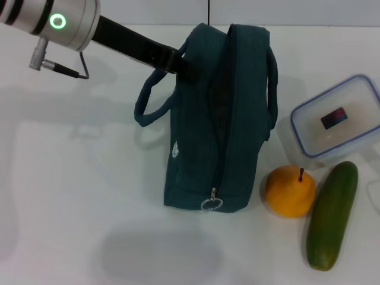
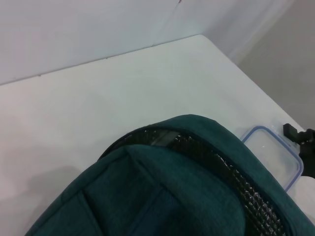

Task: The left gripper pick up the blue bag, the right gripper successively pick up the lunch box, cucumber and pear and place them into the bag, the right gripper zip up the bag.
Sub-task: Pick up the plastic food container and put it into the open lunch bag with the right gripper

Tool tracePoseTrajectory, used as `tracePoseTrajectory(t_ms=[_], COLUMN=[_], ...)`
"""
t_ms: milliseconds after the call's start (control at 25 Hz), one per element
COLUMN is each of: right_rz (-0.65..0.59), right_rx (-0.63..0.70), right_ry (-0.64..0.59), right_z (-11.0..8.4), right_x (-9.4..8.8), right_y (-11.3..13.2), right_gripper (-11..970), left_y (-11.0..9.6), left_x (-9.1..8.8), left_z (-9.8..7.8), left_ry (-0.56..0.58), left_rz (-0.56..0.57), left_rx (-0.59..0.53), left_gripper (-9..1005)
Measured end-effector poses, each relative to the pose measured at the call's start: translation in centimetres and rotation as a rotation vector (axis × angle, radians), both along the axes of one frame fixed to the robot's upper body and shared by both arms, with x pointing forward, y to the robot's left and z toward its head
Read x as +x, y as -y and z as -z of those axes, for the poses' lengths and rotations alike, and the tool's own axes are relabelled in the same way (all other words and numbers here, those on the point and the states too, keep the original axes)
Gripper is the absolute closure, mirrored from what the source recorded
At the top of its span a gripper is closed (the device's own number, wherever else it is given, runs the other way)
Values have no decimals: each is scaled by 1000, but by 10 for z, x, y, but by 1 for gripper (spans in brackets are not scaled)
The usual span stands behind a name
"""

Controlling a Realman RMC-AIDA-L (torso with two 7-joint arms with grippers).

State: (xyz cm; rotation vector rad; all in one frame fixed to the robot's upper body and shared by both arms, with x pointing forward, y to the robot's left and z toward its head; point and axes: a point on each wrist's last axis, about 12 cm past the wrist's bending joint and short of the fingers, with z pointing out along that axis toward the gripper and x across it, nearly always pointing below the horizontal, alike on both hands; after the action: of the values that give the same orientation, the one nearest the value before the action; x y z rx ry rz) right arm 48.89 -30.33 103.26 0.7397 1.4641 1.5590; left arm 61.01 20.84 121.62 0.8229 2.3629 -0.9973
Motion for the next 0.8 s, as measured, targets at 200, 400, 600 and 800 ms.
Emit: tracePoseTrajectory(t_ms=[200, 400, 600, 800], right_rz=[11, 24, 14, 7], right_rx=[16, 38, 77, 99], right_ry=[4, -1, -14, -25], right_z=[-1, -1, -2, -2], right_x=[-1, -1, 1, 1], right_y=[2, 2, 0, -3], right_gripper=[862, 862, 862, 862], left_y=[2, 4, 5, 7], left_x=[1, 2, 3, 2], left_z=[-1, -1, 0, 0], left_ry=[12, 21, 32, 41], left_rz=[5, 7, 16, 28], left_rx=[4, 13, 22, 23], left_gripper=[939, 939, 939, 939])
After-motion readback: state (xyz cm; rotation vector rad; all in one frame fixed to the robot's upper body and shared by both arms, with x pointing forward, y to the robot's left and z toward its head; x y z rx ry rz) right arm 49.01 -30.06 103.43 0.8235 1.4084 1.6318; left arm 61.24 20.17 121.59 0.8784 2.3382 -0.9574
